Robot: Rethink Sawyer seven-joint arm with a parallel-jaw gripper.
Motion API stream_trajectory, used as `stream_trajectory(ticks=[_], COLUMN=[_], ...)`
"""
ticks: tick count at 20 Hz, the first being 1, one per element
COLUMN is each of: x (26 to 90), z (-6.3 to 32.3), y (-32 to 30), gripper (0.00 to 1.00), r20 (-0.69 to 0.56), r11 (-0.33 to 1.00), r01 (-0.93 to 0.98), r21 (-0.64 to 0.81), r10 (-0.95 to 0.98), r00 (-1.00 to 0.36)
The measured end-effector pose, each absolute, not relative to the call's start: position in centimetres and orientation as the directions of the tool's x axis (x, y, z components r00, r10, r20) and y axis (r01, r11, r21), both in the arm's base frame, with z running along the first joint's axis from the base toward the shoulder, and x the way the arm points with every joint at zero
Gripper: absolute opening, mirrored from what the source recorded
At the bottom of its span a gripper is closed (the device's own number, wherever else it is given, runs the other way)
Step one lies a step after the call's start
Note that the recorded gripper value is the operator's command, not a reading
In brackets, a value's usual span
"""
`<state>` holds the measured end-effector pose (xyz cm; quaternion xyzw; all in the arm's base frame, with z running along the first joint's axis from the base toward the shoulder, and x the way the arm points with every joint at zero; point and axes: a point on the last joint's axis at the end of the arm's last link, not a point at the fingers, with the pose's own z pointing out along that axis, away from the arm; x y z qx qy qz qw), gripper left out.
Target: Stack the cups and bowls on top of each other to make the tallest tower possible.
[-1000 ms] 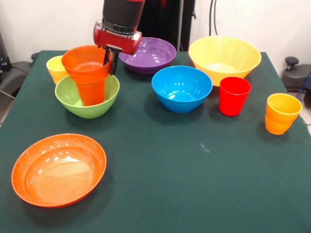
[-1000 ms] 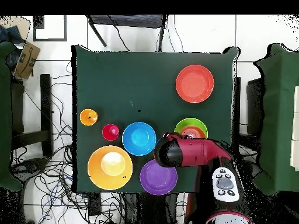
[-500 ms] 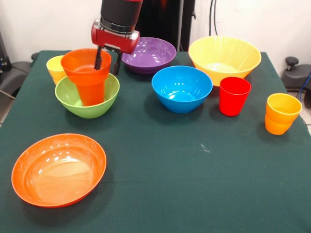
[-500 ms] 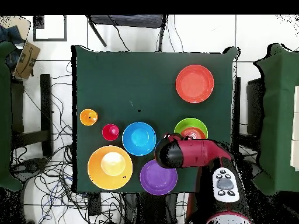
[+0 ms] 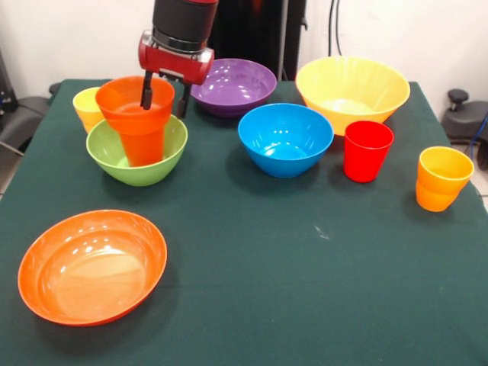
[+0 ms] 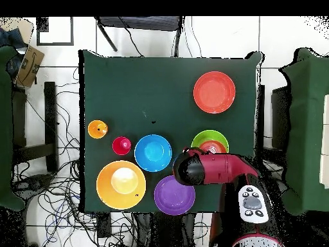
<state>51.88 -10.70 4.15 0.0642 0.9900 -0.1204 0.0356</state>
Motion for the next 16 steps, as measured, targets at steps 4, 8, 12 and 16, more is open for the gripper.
stream_trajectory(ticks=[4, 8, 12, 16], x=[51.9, 52.5, 53.5, 54.3], z=[4.1, 4.3, 5.1, 6.4], y=[-10.4, -10.3, -10.8, -11.0], gripper=[1.00, 1.00, 1.00, 1.00], r20=[-0.076, -0.083, -0.099, -0.120], r11=[0.964, 0.968, 0.970, 0.969], r01=[0.132, 0.140, 0.158, 0.166], r21=[-0.229, -0.209, -0.188, -0.185], r10=[0.118, 0.125, 0.141, 0.145], r00=[-0.990, -0.989, -0.985, -0.982])
